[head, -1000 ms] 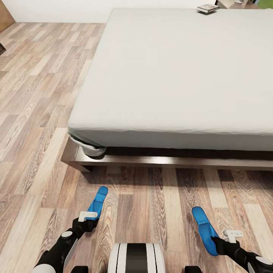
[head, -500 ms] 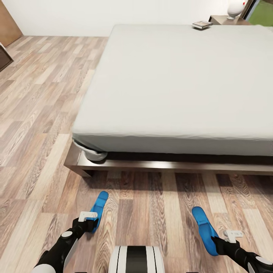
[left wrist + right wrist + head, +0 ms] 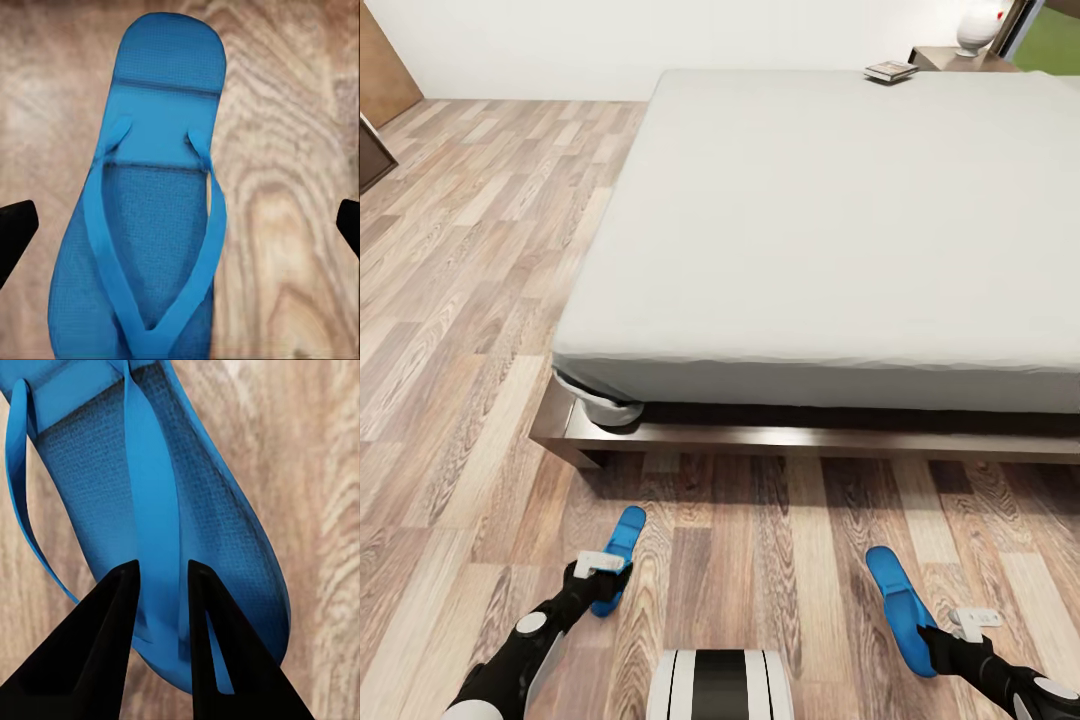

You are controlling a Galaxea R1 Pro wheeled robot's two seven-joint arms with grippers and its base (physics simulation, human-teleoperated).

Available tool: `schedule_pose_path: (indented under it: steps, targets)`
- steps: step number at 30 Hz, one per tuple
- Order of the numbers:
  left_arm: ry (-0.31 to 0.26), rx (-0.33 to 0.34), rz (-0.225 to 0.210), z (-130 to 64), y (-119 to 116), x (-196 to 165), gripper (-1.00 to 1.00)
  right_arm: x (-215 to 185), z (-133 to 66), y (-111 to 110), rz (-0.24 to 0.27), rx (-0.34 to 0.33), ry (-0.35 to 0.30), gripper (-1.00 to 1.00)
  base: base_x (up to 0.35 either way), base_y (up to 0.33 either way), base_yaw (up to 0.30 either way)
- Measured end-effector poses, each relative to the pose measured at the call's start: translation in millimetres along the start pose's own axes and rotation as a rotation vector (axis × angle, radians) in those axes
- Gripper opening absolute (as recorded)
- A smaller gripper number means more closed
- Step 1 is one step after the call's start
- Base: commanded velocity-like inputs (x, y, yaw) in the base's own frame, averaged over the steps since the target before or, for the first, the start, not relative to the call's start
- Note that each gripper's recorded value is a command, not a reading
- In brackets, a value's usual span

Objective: In the bedroom, move the book from the bed onto either nightstand, and place the two sandals side by side next to the bed.

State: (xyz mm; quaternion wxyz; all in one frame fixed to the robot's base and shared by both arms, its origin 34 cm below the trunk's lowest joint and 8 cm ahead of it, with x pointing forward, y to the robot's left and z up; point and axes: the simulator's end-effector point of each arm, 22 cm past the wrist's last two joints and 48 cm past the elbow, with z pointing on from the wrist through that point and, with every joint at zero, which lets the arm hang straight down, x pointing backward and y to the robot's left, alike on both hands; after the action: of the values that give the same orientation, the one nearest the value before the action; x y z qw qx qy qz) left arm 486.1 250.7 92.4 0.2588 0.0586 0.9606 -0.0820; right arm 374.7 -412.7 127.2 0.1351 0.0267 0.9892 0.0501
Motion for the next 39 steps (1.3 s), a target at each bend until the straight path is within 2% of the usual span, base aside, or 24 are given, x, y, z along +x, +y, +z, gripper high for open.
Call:
schedule_pose_path:
  steps: [2,4,8,12,17,23,39]
  targets:
    - [-0.004,0.149,-0.005,-4.2,-26.5,-0.9,1.00,0.0,0.0,0.0,0.001,0.000,0.000,-1.00,0.000,0.000,0.000]
    - [-0.007,0.206,-0.009,-10.0,-26.5,-1.4,1.00,0.0,0.1,0.2,0.001,0.000,0.000,-1.00,0.000,0.000,0.000]
    - [-0.068,0.202,-0.018,-17.5,0.5,-30.6,1.00,0.3,0.2,0.1,0.001,0.000,0.000,-1.00,0.000,0.000,0.000]
    - [-0.034,0.259,-0.056,-25.7,3.8,-30.0,1.00,0.8,0.3,0.5,0.002,-0.001,0.001,-1.00,0.000,0.000,0.000]
    - [-0.018,0.213,-0.067,-37.8,46.5,-24.7,1.00,0.8,0.3,0.7,0.003,-0.001,0.001,-1.00,0.000,0.001,0.000]
    - [0.030,0.184,-0.077,-46.4,70.3,-1.3,1.00,1.4,0.6,0.8,0.003,-0.001,0.001,-1.00,0.000,0.223,0.000]
    - [0.055,0.186,-0.090,-47.3,68.6,11.0,1.00,0.8,0.4,0.6,0.006,-0.001,-0.001,-1.00,0.023,0.313,0.000]
